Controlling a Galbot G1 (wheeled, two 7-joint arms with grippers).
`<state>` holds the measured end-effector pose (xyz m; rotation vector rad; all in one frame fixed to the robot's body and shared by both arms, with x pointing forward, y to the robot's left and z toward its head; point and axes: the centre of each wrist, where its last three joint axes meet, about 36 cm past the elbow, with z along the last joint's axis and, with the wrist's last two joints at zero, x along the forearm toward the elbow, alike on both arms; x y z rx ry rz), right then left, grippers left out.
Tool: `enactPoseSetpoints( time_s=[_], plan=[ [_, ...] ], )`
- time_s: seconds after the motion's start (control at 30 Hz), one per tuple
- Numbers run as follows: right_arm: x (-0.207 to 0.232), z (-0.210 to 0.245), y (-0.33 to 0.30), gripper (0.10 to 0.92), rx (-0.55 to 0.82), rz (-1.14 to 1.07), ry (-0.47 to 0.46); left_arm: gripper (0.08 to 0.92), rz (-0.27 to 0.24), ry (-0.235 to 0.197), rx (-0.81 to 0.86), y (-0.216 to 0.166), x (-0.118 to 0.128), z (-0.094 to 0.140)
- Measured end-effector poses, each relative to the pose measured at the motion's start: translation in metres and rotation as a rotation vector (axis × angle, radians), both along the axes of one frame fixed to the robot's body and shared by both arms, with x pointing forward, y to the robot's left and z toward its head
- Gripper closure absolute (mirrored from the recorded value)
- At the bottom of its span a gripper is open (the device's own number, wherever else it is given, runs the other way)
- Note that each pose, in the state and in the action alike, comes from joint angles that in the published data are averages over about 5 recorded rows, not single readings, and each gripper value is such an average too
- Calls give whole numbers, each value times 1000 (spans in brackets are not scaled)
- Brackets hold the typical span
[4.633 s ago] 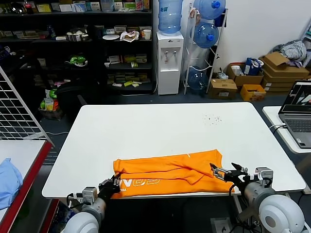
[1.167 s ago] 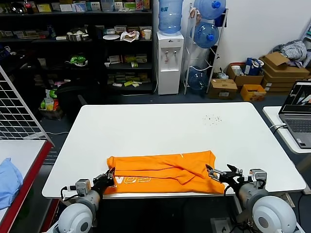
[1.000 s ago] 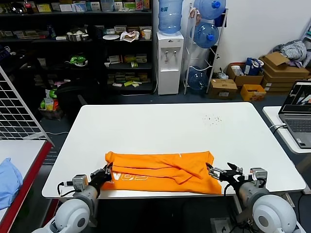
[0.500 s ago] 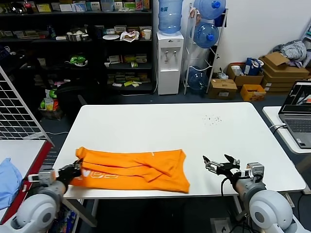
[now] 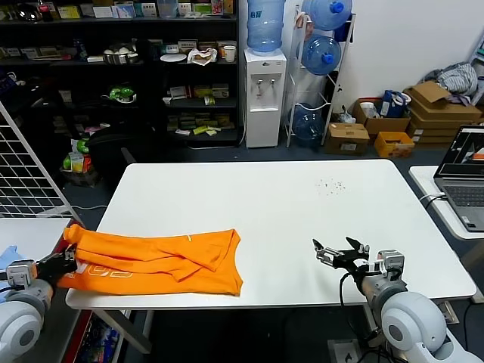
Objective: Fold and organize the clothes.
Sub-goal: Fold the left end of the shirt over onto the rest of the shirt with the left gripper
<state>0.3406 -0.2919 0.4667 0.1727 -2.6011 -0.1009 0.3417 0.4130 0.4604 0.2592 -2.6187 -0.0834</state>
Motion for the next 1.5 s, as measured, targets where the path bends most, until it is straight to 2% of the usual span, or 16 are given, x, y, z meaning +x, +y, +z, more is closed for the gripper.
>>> enactPoseSetpoints(
  time_s=[0.13,0.37,0.57,0.87,1.17,1.33,1.43,1.5],
  plan=[
    [-2,-1,1,101,-4,-10,-1,881,3,6,-65,-25,-6,7],
    [-11,-2,0,101,-5,-35,-3,881,5,37,-267,-91,-11,10],
    [-24,-3,-4,101,-9,-67,0,881,-15,60,-409,-142,0,7],
    [-33,-6,-6,101,-13,-91,11,881,-75,77,-536,-204,20,11],
    [-35,-7,-7,101,-16,-97,15,881,-124,100,-574,-238,26,8],
    [-36,-7,-7,101,-15,-98,17,881,-137,96,-580,-248,31,6],
    [-37,-7,-8,101,-15,-99,19,859,-139,86,-583,-251,35,4],
    [-37,-7,-8,101,-16,-100,19,815,-139,78,-585,-253,38,3]
  ],
)
